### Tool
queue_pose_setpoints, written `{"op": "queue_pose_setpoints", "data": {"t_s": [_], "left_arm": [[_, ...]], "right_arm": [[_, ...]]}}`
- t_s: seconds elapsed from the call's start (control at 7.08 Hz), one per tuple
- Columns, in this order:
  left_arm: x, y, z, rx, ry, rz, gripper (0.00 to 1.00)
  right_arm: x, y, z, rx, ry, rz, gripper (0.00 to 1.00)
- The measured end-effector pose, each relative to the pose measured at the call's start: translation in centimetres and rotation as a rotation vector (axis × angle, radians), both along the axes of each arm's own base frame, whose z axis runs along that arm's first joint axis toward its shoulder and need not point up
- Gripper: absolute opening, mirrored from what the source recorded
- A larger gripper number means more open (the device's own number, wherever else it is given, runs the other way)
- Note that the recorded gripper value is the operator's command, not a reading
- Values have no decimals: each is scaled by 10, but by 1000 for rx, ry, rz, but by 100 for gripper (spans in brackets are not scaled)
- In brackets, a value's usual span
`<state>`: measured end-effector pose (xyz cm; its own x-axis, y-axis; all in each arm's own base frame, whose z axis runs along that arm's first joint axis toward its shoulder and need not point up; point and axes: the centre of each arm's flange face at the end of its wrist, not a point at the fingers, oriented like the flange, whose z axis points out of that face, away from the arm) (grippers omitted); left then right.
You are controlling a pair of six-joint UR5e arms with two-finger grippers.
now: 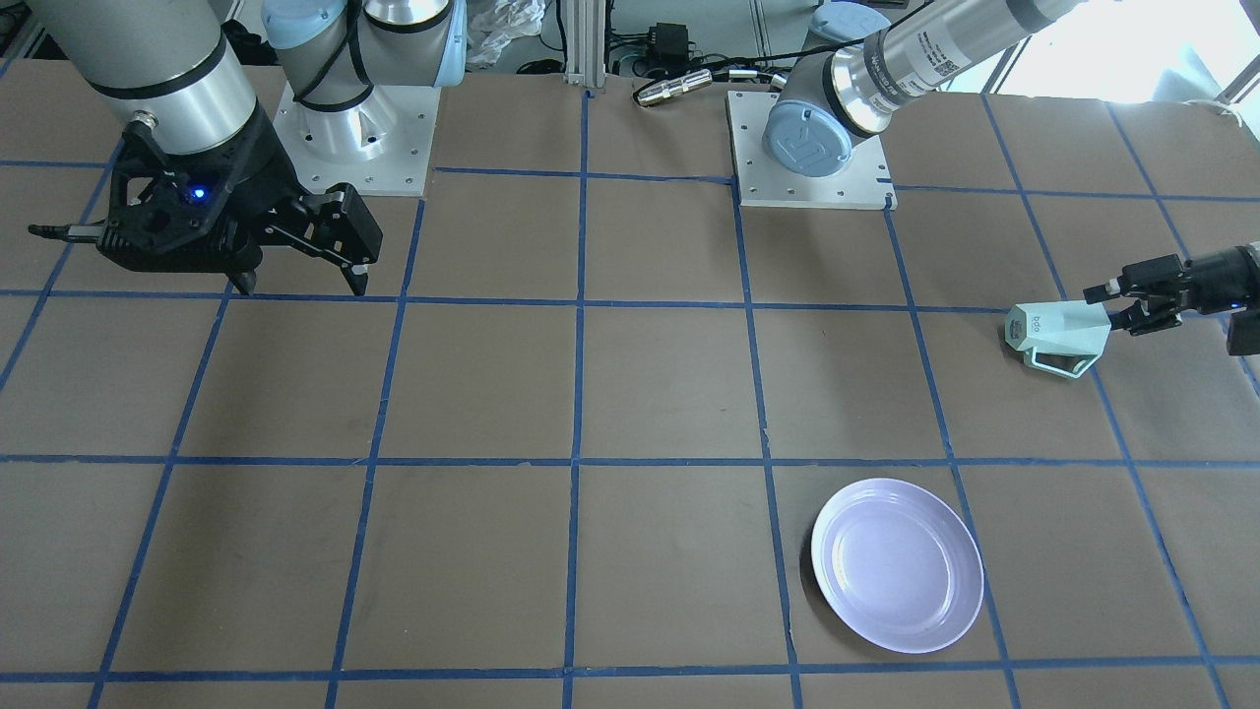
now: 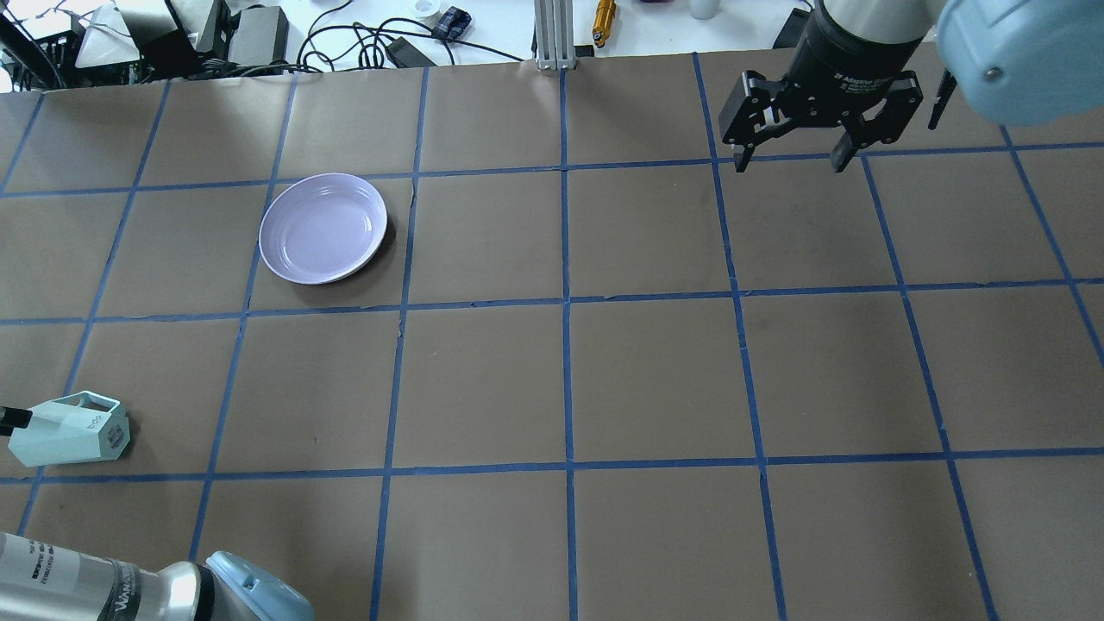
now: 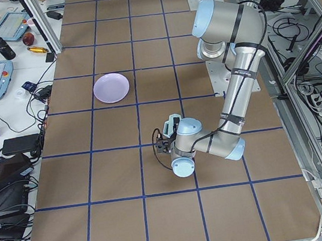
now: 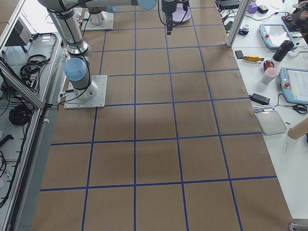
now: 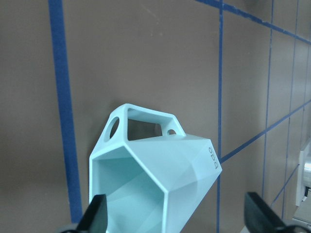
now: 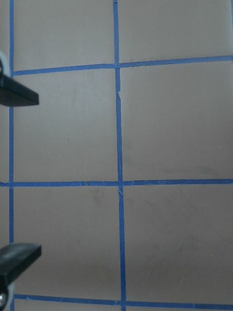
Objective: Flip cup and place on plate
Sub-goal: 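Grasp the mint-green cup with the left gripper and lift it, then carry the cup with the left gripper toward the white plate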
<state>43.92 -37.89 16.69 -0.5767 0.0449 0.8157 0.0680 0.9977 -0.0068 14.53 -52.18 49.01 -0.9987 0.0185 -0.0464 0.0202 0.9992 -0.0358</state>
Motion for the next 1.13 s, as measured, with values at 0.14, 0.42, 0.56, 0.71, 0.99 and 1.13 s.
{"op": "queue_pose_setpoints", "data": {"t_s": [0.14, 0.42, 0.56, 0.71, 0.99, 1.13], "left_arm": [[-3, 1, -2, -2, 30, -7, 7], [-9, 2, -2, 7, 74, -12, 0], [-12, 2, 0, 7, 87, -16, 0], [-14, 1, 3, -2, 96, -19, 0], [-21, -4, 21, -18, 93, -25, 0], [-28, -12, 39, -26, 65, -40, 0]], "right_arm": [[0, 0, 0, 0, 0, 0, 100], [0, 0, 0, 0, 0, 0, 100], [0, 0, 0, 0, 0, 0, 100], [0, 0, 0, 0, 1, -1, 100], [0, 0, 0, 0, 1, 0, 100], [0, 0, 0, 0, 1, 0, 100]]}}
